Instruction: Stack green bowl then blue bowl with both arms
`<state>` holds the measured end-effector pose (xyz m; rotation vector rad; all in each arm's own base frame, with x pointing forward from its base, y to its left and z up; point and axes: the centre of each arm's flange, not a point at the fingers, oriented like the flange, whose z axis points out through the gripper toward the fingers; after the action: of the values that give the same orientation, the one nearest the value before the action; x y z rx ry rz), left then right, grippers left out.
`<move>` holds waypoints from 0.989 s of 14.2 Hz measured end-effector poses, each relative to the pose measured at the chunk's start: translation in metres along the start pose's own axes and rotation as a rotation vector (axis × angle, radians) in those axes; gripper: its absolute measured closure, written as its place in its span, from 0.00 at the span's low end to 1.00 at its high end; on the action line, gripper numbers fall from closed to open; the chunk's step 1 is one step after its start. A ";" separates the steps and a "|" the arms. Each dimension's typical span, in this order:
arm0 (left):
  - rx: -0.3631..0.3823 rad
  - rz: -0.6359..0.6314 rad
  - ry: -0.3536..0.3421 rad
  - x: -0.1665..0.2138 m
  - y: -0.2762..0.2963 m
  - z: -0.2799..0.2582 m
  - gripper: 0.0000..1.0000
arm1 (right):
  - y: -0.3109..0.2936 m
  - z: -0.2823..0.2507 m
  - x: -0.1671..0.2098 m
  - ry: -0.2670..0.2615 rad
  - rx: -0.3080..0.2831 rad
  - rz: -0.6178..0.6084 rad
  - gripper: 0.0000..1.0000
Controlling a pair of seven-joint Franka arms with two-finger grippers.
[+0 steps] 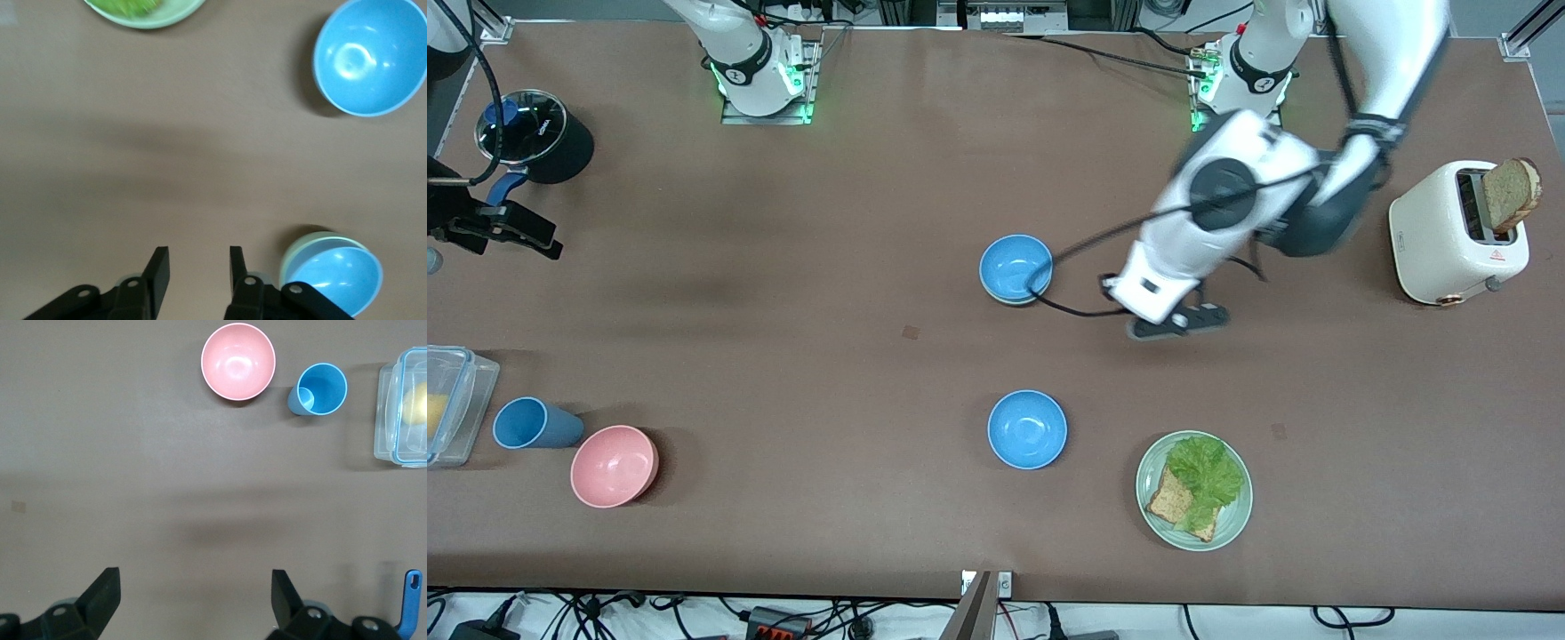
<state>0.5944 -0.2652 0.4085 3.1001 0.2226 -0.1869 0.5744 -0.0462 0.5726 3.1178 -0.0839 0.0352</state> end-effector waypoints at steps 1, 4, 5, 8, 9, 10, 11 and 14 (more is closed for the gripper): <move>0.004 0.030 -0.002 0.011 -0.023 -0.007 0.54 | 0.000 0.000 0.000 0.000 0.000 0.000 0.00; 0.004 0.066 -0.001 0.024 -0.081 -0.034 0.45 | 0.000 0.000 0.000 0.000 0.000 0.000 0.00; 0.012 0.086 0.008 0.025 -0.099 -0.042 0.37 | 0.000 0.000 0.000 0.000 0.000 0.000 0.00; 0.048 0.117 0.044 0.021 -0.150 -0.065 0.08 | 0.000 0.000 0.000 0.000 0.000 0.000 0.00; 0.057 0.100 0.062 0.020 -0.168 -0.076 0.01 | 0.000 0.000 0.000 0.000 0.000 0.000 0.00; 0.064 0.075 0.083 0.017 -0.186 -0.088 0.00 | 0.000 0.000 0.000 0.000 0.000 -0.001 0.00; 0.069 0.044 0.100 0.015 -0.206 -0.100 0.00 | -0.001 0.000 0.000 0.000 0.000 -0.001 0.00; 0.086 0.028 0.098 0.008 -0.244 -0.118 0.00 | -0.001 0.000 0.000 0.000 0.000 -0.001 0.00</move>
<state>0.5805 -0.0185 0.5200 3.1992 0.1783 -0.0446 0.5745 -0.0456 0.5725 3.1179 -0.0820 0.0351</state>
